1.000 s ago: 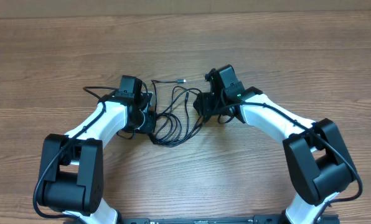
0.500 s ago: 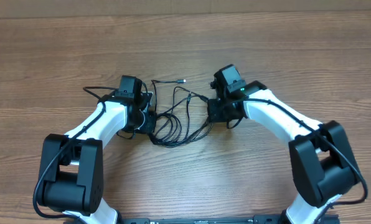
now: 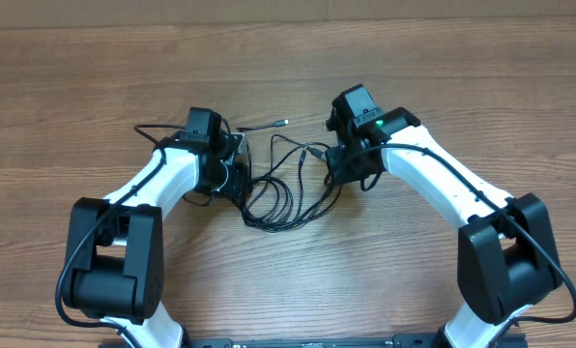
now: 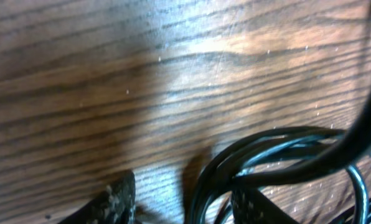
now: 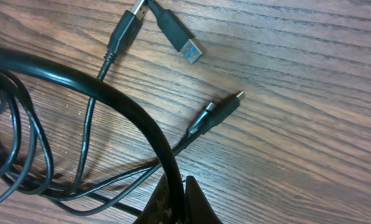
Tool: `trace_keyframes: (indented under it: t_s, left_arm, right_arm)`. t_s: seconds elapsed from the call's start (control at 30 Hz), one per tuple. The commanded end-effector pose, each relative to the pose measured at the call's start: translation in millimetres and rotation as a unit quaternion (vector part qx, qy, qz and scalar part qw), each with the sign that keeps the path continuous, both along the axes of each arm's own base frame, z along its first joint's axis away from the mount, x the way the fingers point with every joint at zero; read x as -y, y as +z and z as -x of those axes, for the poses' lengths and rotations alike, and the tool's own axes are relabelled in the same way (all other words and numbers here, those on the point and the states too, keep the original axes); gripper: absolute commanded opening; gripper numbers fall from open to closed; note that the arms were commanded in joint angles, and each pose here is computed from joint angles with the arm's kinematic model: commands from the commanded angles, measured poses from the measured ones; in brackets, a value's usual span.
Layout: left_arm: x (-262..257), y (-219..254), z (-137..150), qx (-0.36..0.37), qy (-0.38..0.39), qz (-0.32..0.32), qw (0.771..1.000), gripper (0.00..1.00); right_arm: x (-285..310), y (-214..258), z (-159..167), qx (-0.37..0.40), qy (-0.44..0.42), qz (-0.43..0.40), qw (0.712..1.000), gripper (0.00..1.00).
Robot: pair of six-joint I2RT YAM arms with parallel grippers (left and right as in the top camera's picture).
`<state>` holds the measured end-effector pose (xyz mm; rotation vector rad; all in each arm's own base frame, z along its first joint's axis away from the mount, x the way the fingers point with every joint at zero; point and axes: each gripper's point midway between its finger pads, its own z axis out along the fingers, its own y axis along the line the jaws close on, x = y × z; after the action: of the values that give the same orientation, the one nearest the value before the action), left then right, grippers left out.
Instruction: Untangle cables
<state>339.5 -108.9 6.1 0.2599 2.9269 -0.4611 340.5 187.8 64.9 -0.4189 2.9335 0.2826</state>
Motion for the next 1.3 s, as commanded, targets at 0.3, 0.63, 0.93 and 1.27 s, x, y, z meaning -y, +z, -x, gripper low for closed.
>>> trace_keyframes:
  t_s: [0.3,0.63,0.93,1.27]
  left_arm:
    - [26.7,15.7,8.6,0.02,-0.12,-0.016,0.992,0.04]
    - [10.8,46.6,-10.5,0.01,-0.027,0.143,0.989,0.04]
    - [11.3,46.4,-7.5,-0.071,0.117,0.164,0.977,0.04]
    - [27.7,58.7,1.6,-0.106,0.12,0.222,0.962,0.04]
  right_arm:
    - [-19.5,19.5,2.5,-0.013,-0.014,-0.065,0.998,0.06]
    - [-14.3,6.3,18.7,-0.102,-0.234,-0.075,0.964,0.4]
    - [-21.9,-39.0,68.2,-0.246,-0.433,-0.102,0.861,0.36]
    - [-44.7,-28.4,39.8,-0.223,-0.422,-0.177,0.861,0.4]
